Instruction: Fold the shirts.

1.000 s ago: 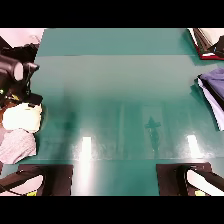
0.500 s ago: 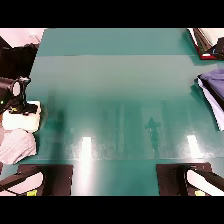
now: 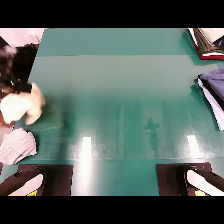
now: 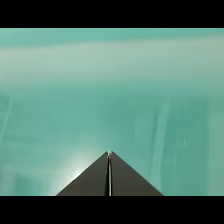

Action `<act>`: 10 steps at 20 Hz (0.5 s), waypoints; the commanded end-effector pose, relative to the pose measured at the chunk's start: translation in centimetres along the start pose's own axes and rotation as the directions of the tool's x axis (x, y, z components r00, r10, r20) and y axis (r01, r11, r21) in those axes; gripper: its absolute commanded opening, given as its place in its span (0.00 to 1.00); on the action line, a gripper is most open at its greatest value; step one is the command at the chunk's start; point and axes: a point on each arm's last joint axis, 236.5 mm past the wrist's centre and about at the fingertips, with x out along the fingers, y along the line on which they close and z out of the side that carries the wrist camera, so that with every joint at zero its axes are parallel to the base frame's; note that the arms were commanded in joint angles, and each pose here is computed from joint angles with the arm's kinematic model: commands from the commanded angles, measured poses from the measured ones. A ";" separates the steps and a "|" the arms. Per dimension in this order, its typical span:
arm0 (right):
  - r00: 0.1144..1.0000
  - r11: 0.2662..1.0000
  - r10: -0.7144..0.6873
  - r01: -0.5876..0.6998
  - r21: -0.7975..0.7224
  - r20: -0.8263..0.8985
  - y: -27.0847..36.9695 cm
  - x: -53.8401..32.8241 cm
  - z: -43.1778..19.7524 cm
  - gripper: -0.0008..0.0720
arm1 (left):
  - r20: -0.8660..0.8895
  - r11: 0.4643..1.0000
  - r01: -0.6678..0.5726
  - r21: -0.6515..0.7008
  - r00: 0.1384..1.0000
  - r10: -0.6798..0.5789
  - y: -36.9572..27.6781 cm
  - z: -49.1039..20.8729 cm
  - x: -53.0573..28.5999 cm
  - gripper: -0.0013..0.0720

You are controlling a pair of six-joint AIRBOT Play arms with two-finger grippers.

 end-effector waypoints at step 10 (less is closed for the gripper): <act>0.991 0.998 0.020 -0.011 -0.067 0.131 2.5 -5.0 4.3 0.03 | 0.280 0.671 0.499 0.548 0.646 -0.710 -22.5 8.5 -21.4 0.05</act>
